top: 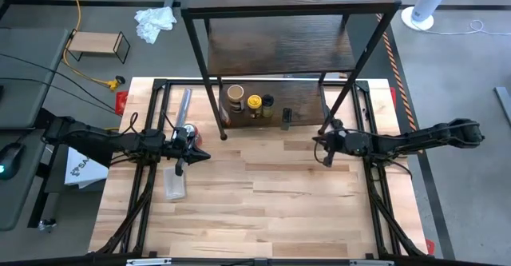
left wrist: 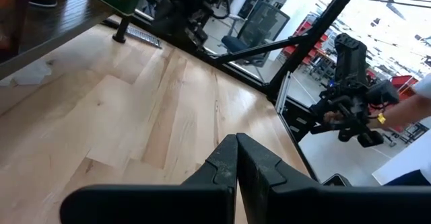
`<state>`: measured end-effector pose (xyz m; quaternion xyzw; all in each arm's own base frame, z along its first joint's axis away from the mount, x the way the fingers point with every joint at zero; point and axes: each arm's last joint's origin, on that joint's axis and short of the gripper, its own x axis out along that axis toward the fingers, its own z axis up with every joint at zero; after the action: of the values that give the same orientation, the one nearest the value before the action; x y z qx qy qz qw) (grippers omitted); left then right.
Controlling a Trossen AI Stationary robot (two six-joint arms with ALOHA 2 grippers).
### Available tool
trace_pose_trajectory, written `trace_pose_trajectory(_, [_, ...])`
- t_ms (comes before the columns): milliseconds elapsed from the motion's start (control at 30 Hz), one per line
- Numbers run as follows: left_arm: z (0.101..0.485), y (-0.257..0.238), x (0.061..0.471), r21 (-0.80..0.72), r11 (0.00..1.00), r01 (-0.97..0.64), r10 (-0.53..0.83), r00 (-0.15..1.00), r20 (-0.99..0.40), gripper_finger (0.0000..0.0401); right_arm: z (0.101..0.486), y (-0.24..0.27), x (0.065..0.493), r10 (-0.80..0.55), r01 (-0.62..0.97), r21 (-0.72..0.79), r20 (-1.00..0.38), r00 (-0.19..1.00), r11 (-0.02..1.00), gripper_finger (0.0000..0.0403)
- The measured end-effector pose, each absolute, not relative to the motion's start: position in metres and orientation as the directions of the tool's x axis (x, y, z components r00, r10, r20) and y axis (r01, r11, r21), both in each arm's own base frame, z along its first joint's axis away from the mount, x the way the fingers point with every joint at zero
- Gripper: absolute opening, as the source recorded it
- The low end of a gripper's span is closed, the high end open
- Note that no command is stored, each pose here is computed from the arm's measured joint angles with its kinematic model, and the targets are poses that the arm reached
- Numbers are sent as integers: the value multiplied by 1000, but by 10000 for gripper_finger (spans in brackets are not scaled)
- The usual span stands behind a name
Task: Shelf spices
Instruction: Adjust the shelf, then return to Home Position
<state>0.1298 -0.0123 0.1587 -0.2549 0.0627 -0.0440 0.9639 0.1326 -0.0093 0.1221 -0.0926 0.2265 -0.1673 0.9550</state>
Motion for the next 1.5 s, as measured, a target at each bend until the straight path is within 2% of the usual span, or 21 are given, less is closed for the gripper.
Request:
trace_pose_trajectory(100, [159,-12,130,-497,866,53,-117,988,-98,1,122,-10,132,-404,328,-247,-396,825,912,0])
trace_pose_trajectory(533, [156,-12,129,-496,867,39,-119,984,-130,1,128,-10,129,-386,334,-200,-356,851,921,0])
trace_pose_trajectory(667, [154,-12,125,-495,868,26,-119,980,-157,1,139,-10,123,-386,351,-168,-276,880,921,0])
trace_pose_trajectory(800, [157,-11,113,-496,867,39,-117,985,-129,1,151,-10,116,-385,368,-125,-171,907,921,0])
trace_pose_trajectory(1067, [174,-9,96,-495,861,121,-94,992,79,1,175,-10,100,-385,387,-20,75,920,922,0])
trace_pose_trajectory(1200, [178,-9,96,-493,859,141,-98,989,112,1,183,-10,93,-389,391,23,169,905,920,0])
trace_pose_trajectory(1500, [168,-9,97,-497,864,83,-87,996,14,1,184,-5,94,-332,333,26,176,927,943,0])
